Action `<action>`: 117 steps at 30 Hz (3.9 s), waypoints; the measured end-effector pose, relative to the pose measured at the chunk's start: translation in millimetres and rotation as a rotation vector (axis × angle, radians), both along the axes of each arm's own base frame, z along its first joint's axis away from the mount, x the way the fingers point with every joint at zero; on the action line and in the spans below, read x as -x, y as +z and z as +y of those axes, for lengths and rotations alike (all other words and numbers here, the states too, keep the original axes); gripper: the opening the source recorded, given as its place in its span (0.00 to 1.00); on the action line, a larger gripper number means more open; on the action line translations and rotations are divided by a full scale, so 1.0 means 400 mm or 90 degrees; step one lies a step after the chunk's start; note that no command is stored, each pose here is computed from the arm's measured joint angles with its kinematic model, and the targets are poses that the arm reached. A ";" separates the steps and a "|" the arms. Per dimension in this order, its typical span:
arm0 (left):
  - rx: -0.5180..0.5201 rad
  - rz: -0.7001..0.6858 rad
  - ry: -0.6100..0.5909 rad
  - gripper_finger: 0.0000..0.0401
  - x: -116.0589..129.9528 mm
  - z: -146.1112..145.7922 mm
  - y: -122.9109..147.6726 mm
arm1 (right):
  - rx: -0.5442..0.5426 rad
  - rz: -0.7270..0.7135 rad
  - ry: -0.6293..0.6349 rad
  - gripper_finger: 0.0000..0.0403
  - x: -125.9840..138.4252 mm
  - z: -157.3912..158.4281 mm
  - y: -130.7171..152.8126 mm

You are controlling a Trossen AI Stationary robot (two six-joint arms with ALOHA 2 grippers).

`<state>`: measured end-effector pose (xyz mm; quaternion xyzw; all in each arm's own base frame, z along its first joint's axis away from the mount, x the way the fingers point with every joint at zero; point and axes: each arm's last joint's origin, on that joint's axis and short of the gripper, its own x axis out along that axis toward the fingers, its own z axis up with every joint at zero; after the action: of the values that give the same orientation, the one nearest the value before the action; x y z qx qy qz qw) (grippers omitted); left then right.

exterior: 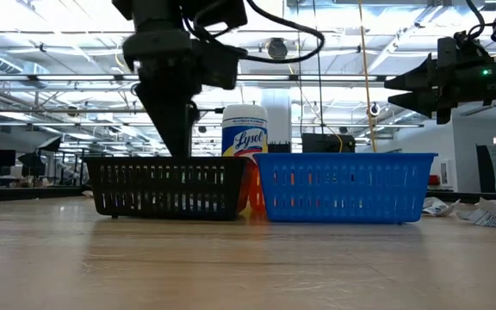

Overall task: Pick & Place First Aid Supplies
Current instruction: Put the towelette pack into the black bin

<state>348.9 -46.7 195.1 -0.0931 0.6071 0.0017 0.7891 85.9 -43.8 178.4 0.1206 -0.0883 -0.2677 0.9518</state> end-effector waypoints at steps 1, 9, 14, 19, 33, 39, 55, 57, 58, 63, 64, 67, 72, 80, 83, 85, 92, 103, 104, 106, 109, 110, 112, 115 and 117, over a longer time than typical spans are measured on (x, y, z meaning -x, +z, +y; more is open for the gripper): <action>0.001 -0.002 0.011 0.56 0.005 0.005 0.011 | 0.000 0.000 0.000 0.60 0.000 0.000 0.000; -0.073 -0.048 0.154 0.66 0.049 0.077 0.105 | 0.000 0.000 0.000 0.60 0.000 0.000 0.000; -0.095 -0.073 0.285 0.64 0.060 0.134 0.131 | 0.000 0.000 0.000 0.60 0.000 0.000 0.000; -0.089 -0.057 0.333 0.60 0.069 0.204 0.119 | 0.000 0.000 0.000 0.60 0.000 0.000 0.000; -0.116 -0.010 0.503 0.59 0.227 0.471 0.089 | 0.000 0.000 0.000 0.60 0.000 0.000 0.000; -0.127 0.026 0.568 0.59 0.311 0.572 0.073 | 0.000 0.000 0.000 0.60 0.000 0.000 0.000; -0.110 0.065 0.613 0.59 0.413 0.655 -0.003 | 0.000 0.000 0.000 0.60 0.000 0.000 0.000; -0.104 0.069 0.614 0.59 0.414 0.654 -0.029 | 0.000 0.000 0.000 0.60 0.000 0.000 0.000; -0.101 0.073 0.613 0.59 0.416 0.652 -0.044 | 0.000 0.000 0.000 0.60 0.000 0.000 0.000; -0.096 0.082 0.602 0.59 0.412 0.641 -0.106 | 0.000 0.000 0.000 0.60 0.000 0.000 0.000; -0.097 0.080 0.599 0.59 0.410 0.641 -0.115 | 0.000 0.000 0.000 0.60 0.000 0.000 0.000; -0.093 0.069 0.585 0.59 0.402 0.637 -0.134 | 0.000 0.000 0.000 0.60 0.000 0.000 0.000; -0.090 0.064 0.572 0.50 0.397 0.636 -0.137 | 0.000 0.000 0.000 0.60 0.000 0.000 0.000; -0.050 0.070 0.582 0.06 0.402 0.625 -0.131 | 0.000 0.000 0.000 0.60 0.000 0.000 0.000; -0.048 0.073 0.575 0.05 0.405 0.616 -0.112 | 0.000 0.000 0.000 0.60 0.000 0.000 0.000; -0.055 0.067 0.566 0.08 0.406 0.614 -0.088 | 0.000 0.000 0.000 0.60 0.000 0.000 0.000; -0.084 0.045 0.521 0.03 0.414 0.594 -0.006 | 0.000 0.000 0.000 0.60 0.000 0.000 0.000; -0.113 0.010 0.514 0.03 0.429 0.537 0.069 | 0.000 0.000 0.000 0.60 0.000 0.000 0.000; -0.114 0.004 0.503 0.03 0.421 0.529 0.071 | 0.000 0.000 0.000 0.60 0.000 0.000 0.000; -0.109 -0.006 0.469 0.04 0.400 0.508 0.071 | 0.000 0.000 0.000 0.60 0.000 0.000 0.000; -0.111 -0.009 0.404 0.04 0.368 0.467 0.070 | 0.000 0.000 0.000 0.60 0.000 0.000 0.000; -0.112 -0.012 0.382 0.03 0.357 0.452 0.070 | 0.000 0.000 0.000 0.60 0.000 0.000 0.000; -0.115 -0.022 0.337 0.03 0.334 0.420 0.071 | 0.000 0.000 0.000 0.60 0.000 0.000 0.000; -0.118 -0.040 0.269 0.03 0.303 0.369 0.072 | 0.000 0.000 0.000 0.60 0.000 0.000 0.000; -0.115 -0.054 0.226 0.03 0.285 0.334 0.074 | 0.000 0.000 0.000 0.60 0.000 0.000 0.000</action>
<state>234.8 86.7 224.5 -0.1275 0.5450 0.1910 0.8064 86.0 -43.8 178.3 0.1207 -0.0881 -0.2677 0.9518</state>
